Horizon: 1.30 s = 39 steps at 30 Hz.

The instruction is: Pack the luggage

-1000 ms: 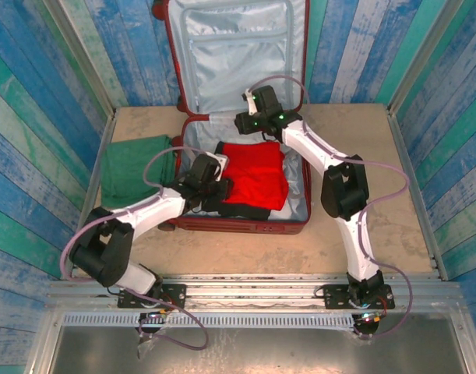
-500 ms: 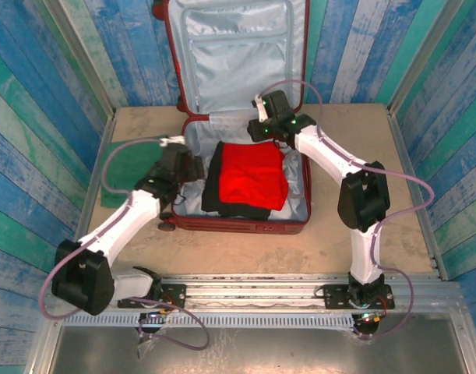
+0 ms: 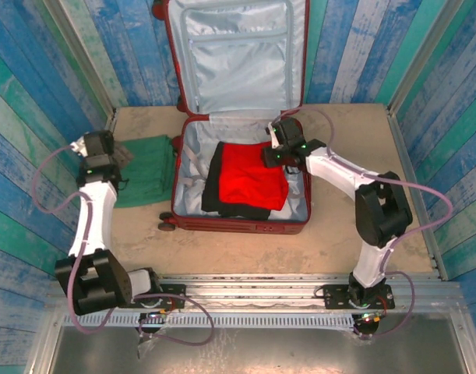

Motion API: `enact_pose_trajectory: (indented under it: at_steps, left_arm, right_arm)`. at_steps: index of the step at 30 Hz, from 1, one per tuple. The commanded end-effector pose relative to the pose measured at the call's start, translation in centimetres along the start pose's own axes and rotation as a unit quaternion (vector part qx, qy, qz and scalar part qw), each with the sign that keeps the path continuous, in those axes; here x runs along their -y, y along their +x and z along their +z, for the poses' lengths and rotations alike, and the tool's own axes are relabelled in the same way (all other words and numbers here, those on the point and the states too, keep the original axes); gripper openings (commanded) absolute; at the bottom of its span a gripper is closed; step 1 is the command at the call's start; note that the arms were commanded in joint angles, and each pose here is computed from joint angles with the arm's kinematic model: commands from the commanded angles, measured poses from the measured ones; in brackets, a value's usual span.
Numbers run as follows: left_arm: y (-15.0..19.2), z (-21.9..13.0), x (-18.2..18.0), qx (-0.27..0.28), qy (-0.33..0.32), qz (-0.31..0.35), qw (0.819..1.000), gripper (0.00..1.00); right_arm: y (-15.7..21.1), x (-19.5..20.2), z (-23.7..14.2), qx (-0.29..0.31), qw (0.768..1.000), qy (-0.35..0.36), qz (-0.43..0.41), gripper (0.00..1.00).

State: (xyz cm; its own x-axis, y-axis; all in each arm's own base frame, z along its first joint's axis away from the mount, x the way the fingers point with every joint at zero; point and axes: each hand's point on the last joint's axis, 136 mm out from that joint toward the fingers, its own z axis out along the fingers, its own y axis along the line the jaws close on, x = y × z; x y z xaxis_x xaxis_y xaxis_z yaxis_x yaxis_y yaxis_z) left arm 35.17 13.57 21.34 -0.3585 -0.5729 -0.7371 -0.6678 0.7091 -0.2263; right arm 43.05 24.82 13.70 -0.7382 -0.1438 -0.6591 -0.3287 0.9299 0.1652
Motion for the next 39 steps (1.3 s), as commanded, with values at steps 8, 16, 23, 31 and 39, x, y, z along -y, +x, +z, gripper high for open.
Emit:
enact_pose_trajectory:
  at_steps: [8, 16, 23, 31, 39]
  left_arm:
    - [2.8, 6.1, 0.7, -0.172, 0.031, 0.119, 0.977, 0.93]
    - [8.9, 8.6, -2.0, -0.262, 0.045, 0.072, 0.961, 0.93]
    - [13.6, 10.2, -2.8, -0.302, 0.057, 0.019, 0.951, 0.93]
    - [12.2, 10.1, -7.0, -0.264, 0.013, -0.015, 0.964, 0.94]
    - [7.4, 7.8, -8.9, -0.172, -0.048, -0.004, 0.984, 0.94]
  right_arm:
    - [-1.3, 1.4, -5.9, 0.107, 0.992, -0.020, 0.061, 0.71]
    - [-0.8, 6.2, -9.0, 0.132, 0.987, -0.014, 0.086, 0.76]
    - [-0.3, 7.8, -9.6, 0.129, 0.990, 0.013, 0.049, 0.76]
    - [-0.1, 8.3, -9.6, 0.119, 0.992, 0.028, 0.036, 0.76]
    - [-0.1, 8.2, -9.2, 0.117, 0.992, 0.024, 0.036, 0.76]
